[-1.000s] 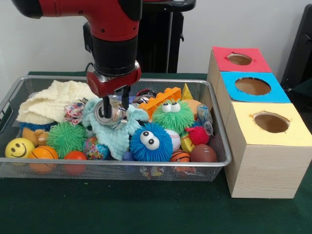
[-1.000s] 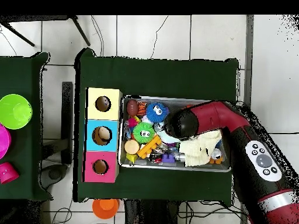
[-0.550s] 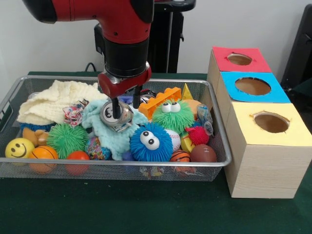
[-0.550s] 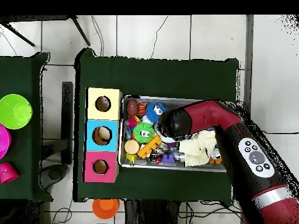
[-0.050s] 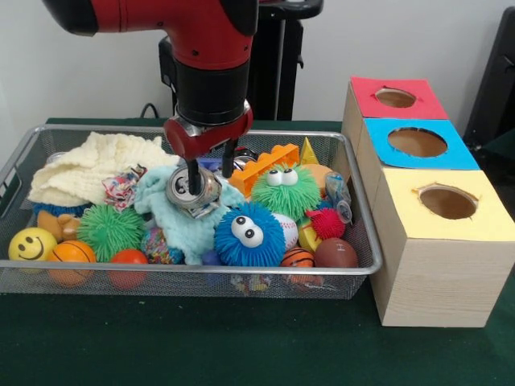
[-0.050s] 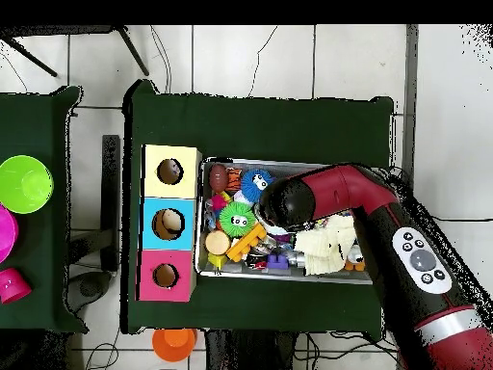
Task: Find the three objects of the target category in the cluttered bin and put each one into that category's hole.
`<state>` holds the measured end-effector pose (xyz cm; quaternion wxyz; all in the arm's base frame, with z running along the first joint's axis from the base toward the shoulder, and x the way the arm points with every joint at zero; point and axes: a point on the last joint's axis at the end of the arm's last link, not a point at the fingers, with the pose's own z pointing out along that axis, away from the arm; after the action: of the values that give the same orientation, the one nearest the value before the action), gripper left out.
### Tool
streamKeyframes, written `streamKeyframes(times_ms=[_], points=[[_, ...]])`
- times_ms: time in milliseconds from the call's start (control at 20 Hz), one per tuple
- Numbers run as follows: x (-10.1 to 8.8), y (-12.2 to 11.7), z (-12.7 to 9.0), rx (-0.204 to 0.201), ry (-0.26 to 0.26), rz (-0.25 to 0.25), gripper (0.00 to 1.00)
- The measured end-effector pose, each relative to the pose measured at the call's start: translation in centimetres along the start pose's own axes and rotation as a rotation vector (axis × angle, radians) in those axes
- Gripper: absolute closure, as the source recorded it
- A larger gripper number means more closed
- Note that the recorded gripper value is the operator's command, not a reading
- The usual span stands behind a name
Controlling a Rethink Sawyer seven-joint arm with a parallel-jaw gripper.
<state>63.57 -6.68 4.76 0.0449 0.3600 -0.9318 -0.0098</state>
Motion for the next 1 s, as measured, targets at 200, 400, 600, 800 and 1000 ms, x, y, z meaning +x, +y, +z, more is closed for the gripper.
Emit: streamKeyframes(times_ms=[200,400,600,800,1000], points=[[0.0,-0.5,-1.0,0.002,-0.01,0.016,0.0],[0.3,-1.7,-3.1,0.012,-0.034,0.048,0.0],[1.2,-2.9,-5.0,0.026,-0.052,0.073,0.0],[2.4,-4.3,-6.0,0.043,-0.06,0.095,0.0],[3.2,-4.9,-5.9,0.041,-0.062,0.1,0.0]])
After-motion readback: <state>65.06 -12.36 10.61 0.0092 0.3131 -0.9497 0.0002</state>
